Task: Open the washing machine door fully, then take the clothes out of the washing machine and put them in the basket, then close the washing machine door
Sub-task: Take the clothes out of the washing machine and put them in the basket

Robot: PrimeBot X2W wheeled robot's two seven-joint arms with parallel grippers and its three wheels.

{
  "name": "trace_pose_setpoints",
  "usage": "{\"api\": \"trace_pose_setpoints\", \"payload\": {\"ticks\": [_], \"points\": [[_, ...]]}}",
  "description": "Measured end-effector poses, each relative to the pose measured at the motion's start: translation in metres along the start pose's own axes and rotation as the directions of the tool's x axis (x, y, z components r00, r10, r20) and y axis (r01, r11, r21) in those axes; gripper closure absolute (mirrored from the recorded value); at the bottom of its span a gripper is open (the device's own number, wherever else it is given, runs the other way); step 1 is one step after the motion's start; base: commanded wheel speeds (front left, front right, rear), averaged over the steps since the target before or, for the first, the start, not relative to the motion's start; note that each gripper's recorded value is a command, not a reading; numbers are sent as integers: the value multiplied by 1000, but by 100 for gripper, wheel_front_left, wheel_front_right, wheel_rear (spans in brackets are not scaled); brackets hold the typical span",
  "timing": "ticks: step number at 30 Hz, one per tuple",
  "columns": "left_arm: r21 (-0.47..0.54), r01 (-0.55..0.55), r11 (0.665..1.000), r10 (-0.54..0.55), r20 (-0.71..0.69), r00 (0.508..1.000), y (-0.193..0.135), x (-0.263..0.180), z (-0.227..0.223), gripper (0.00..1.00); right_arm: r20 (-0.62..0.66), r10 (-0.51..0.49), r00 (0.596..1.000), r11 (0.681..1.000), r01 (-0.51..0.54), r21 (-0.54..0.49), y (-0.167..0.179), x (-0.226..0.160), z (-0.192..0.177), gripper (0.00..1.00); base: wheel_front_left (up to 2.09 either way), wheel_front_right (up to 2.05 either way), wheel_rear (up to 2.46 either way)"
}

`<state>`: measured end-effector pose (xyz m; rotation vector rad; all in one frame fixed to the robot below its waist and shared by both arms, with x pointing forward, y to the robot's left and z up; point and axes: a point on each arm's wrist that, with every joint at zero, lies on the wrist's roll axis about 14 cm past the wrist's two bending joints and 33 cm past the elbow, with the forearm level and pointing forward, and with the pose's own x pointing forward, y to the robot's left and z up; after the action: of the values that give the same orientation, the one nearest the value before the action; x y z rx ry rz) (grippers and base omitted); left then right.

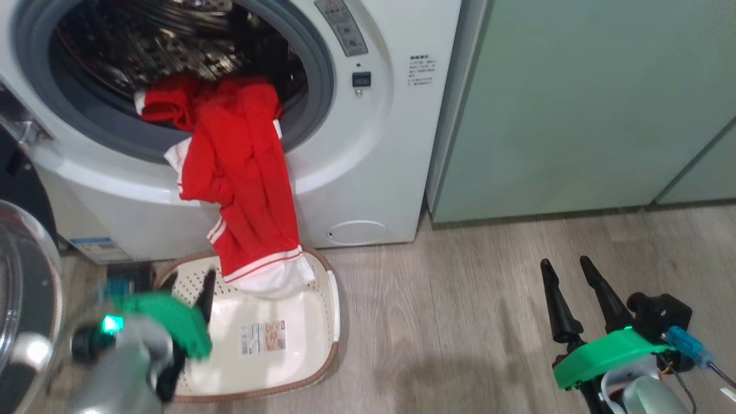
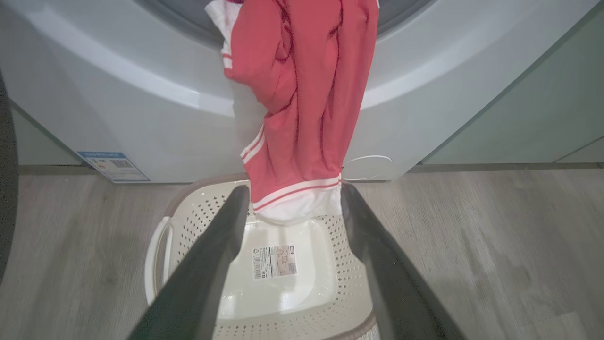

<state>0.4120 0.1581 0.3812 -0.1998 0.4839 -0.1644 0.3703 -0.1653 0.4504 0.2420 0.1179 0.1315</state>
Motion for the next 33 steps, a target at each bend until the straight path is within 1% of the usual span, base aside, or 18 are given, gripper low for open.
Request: {"api": "trace_pose_setpoints", "payload": {"ticks": [2,3,8,9,12,15,20,22,26,33], "points": [[2,19,1000,-18,-20,1000,-7,15,15,0,-14,-6,1000,1000,6,2,-2,1,-5,0,0,0,0],[2,19,1000,-18,-20,1000,-7,15,15,0,-14,-6,1000,1000,6,2,-2,1,-5,0,0,0,0],[18,59,998,-59,-42,997,-26,52,54,0,-28,-21,999,1000,21,9,-8,10,-9,0,0,0,0],[31,68,997,-65,-75,995,-32,65,60,0,-26,-26,999,1000,27,14,-9,15,-8,0,0,0,0],[50,67,997,-61,-105,993,-33,84,70,0,-32,-39,999,999,40,17,-14,21,-10,0,0,0,0],[69,78,995,-72,-86,994,-38,108,92,0,-40,-62,997,998,63,18,-22,27,-13,0,0,0,0],[91,109,990,-104,-62,993,-56,148,123,0,-70,-94,993,995,95,11,-36,35,-23,0,0,0,0],[94,95,991,-88,-79,993,-53,162,124,0,-81,-106,991,994,107,10,-40,38,-27,0,0,0,0],[101,34,994,-23,-108,994,-41,187,116,0,-93,-128,987,992,129,5,-49,44,-32,0,0,0,0],[96,-8,995,30,-230,973,-28,217,80,0,-131,-159,979,987,160,2,-60,48,-47,0,0,0,0]]}}
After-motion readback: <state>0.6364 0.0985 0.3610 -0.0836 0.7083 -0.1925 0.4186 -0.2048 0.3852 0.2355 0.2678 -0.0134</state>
